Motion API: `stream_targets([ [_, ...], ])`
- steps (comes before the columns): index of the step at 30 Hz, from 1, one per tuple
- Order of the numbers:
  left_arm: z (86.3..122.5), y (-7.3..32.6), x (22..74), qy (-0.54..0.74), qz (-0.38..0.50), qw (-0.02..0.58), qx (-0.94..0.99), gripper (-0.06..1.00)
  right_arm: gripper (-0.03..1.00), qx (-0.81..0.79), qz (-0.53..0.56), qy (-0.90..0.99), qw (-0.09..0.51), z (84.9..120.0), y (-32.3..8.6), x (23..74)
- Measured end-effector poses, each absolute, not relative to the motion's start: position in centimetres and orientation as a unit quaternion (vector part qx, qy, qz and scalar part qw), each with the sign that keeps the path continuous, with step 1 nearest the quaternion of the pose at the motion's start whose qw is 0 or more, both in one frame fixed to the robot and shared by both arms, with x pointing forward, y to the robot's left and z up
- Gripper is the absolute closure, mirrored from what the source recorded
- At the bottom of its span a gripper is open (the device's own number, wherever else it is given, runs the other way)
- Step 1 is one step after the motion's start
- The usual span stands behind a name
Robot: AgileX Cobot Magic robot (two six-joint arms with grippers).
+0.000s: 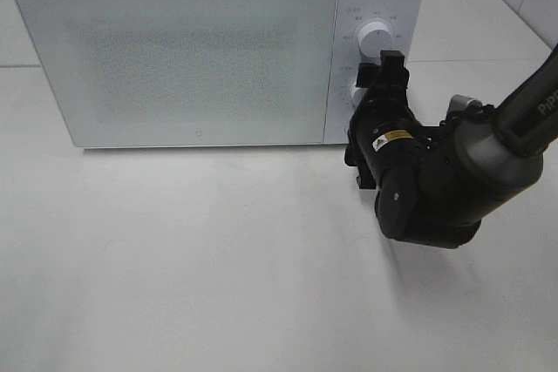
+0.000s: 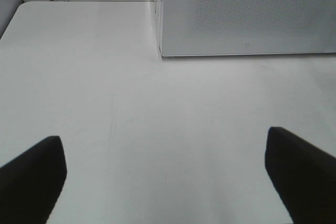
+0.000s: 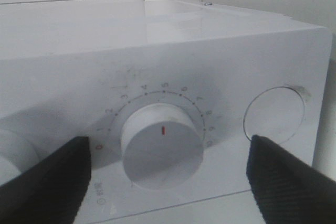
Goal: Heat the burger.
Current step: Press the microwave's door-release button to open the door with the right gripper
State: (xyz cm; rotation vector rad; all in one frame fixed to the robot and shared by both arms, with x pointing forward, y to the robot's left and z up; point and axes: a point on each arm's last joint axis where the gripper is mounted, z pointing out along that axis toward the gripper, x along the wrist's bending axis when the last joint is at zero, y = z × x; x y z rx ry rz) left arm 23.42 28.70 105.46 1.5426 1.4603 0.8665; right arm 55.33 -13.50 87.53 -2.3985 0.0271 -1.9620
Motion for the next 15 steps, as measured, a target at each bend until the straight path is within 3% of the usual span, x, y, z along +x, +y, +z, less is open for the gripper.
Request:
stream_targets([
  [15,105.5,28.7,23.4,0.580,0.344,0.411,0.613,-0.02,0.20,-0.767,-0.636,-0.079,0.026,89.0,-13.8,53.3],
])
